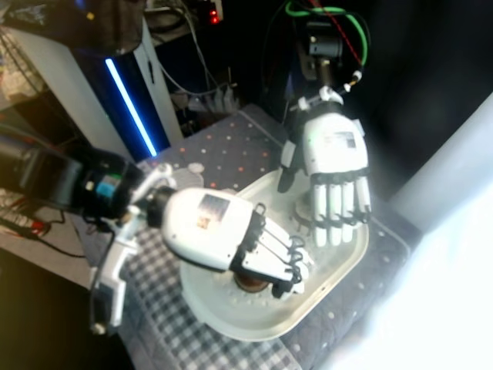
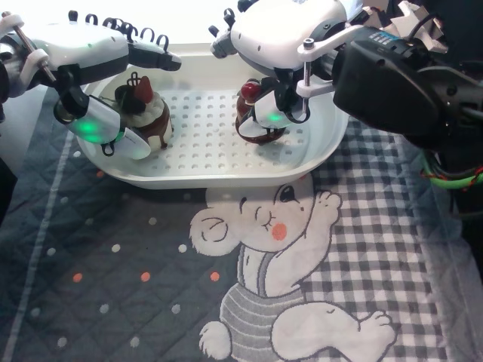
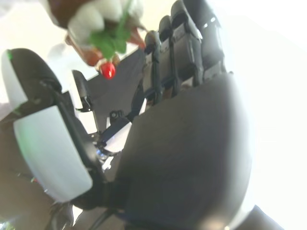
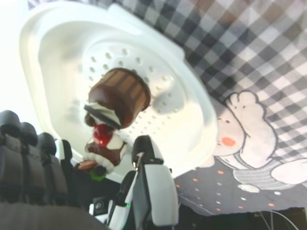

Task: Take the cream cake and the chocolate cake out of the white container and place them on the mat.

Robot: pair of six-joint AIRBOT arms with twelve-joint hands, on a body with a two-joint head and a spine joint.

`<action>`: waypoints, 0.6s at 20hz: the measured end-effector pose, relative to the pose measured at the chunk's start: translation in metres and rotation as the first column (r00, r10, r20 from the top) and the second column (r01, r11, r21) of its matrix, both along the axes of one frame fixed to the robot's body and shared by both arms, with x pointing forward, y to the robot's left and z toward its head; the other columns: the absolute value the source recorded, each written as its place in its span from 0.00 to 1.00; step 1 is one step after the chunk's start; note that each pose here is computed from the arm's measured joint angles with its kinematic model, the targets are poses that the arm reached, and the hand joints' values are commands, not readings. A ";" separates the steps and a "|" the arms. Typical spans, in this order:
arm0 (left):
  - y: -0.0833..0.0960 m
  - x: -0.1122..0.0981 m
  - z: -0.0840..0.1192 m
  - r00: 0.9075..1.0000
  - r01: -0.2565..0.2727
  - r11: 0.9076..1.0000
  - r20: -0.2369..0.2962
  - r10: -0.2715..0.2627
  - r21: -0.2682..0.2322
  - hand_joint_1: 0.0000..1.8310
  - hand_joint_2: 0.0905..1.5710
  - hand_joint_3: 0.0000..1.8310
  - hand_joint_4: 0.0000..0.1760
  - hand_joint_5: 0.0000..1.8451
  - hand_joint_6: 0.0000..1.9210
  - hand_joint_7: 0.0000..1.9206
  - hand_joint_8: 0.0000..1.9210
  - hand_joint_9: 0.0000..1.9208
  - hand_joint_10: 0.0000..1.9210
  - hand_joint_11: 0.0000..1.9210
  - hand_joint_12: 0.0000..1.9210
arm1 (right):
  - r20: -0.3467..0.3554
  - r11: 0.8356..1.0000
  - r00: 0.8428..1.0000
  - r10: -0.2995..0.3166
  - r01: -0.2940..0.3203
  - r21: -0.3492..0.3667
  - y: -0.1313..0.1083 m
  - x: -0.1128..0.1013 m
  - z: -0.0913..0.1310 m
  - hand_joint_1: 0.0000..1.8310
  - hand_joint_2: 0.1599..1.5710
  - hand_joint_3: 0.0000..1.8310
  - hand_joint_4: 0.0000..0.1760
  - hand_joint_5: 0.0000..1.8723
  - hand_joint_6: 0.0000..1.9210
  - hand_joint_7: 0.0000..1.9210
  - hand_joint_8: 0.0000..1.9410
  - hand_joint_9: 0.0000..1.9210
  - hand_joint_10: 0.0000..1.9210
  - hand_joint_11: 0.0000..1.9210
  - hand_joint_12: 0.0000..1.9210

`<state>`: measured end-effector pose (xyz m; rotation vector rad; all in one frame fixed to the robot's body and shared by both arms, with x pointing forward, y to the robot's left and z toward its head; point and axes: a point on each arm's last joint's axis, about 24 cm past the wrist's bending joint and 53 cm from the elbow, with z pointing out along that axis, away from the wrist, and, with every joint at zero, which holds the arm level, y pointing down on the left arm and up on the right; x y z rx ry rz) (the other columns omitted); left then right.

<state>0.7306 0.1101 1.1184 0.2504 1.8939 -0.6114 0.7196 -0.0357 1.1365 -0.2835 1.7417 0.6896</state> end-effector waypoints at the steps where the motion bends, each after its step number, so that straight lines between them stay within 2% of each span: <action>1: 0.000 0.000 -0.001 1.000 -0.002 1.000 -0.003 0.002 0.000 0.54 0.61 0.02 0.00 0.23 0.02 0.22 0.02 0.22 0.03 0.00 0.66 | -0.007 1.000 1.000 -0.002 0.002 0.002 0.000 0.000 -0.001 0.58 0.60 0.01 0.00 0.40 0.02 0.40 0.02 0.35 0.17 0.09 0.80; 2: 0.000 0.000 -0.002 1.000 -0.001 1.000 -0.007 0.001 0.000 0.58 0.66 0.01 0.00 0.30 0.03 0.27 0.02 0.27 0.05 0.00 0.73 | -0.013 1.000 1.000 0.002 -0.002 0.000 0.001 0.000 -0.003 0.63 0.66 0.00 0.00 0.50 0.40 0.48 0.06 0.36 0.41 0.20 0.87; 3: 0.000 0.000 -0.004 1.000 -0.002 1.000 -0.010 0.002 0.000 0.60 0.72 0.01 0.00 0.37 0.04 0.35 0.03 0.33 0.08 0.04 0.76 | -0.015 1.000 1.000 0.002 -0.002 0.001 0.001 -0.001 -0.003 0.65 0.69 0.00 0.00 0.50 0.49 0.47 0.51 0.38 0.46 0.24 0.85; 4: -0.001 0.000 -0.005 1.000 -0.001 1.000 -0.011 0.001 0.000 0.62 0.75 0.00 0.00 0.41 0.03 0.43 0.04 0.39 0.17 0.13 0.78 | -0.017 1.000 1.000 0.002 -0.002 0.003 0.002 -0.001 -0.003 0.72 0.72 0.00 0.00 0.46 0.55 0.43 0.59 0.40 0.72 0.25 0.85; 5: -0.002 0.001 -0.005 1.000 -0.003 1.000 -0.011 0.003 -0.004 0.71 0.74 0.02 0.00 0.37 0.54 0.44 0.49 0.43 0.62 0.23 0.76 | -0.015 1.000 1.000 0.002 -0.002 0.001 0.001 -0.001 -0.003 0.73 0.73 0.00 0.00 0.46 0.59 0.40 0.62 0.37 0.79 0.24 0.85; 6: -0.002 0.001 -0.005 1.000 -0.003 1.000 -0.010 0.003 -0.004 0.72 0.77 0.01 0.00 0.35 0.66 0.39 0.66 0.38 0.78 0.25 0.81 | -0.017 1.000 1.000 0.002 -0.002 0.001 0.001 -0.001 -0.004 0.73 0.74 0.00 0.00 0.46 0.61 0.40 0.60 0.37 0.80 0.24 0.83; 7: -0.002 0.001 -0.005 1.000 -0.003 1.000 -0.010 0.003 -0.004 0.73 0.78 0.00 0.00 0.35 0.70 0.38 0.70 0.37 0.81 0.24 0.81 | -0.017 1.000 1.000 0.002 -0.002 0.001 0.001 -0.001 -0.004 0.74 0.73 0.00 0.00 0.47 0.59 0.41 0.59 0.38 0.79 0.26 0.83; 9: -0.001 0.000 -0.010 1.000 -0.003 1.000 -0.022 0.003 0.005 0.72 0.79 0.00 0.00 0.38 0.70 0.34 0.72 0.35 0.83 0.23 0.84 | -0.016 1.000 1.000 0.002 -0.002 0.002 0.001 -0.001 -0.003 0.74 0.72 0.00 0.00 0.47 0.52 0.42 0.62 0.40 0.79 0.31 0.86; 12: 0.000 0.001 -0.009 1.000 -0.011 1.000 -0.024 0.011 -0.008 0.72 0.78 0.00 0.00 0.38 0.74 0.35 0.68 0.36 0.80 0.22 0.78 | -0.014 1.000 1.000 0.000 0.000 0.002 0.001 0.000 -0.003 0.74 0.72 0.00 0.00 0.47 0.53 0.44 0.59 0.42 0.77 0.32 0.83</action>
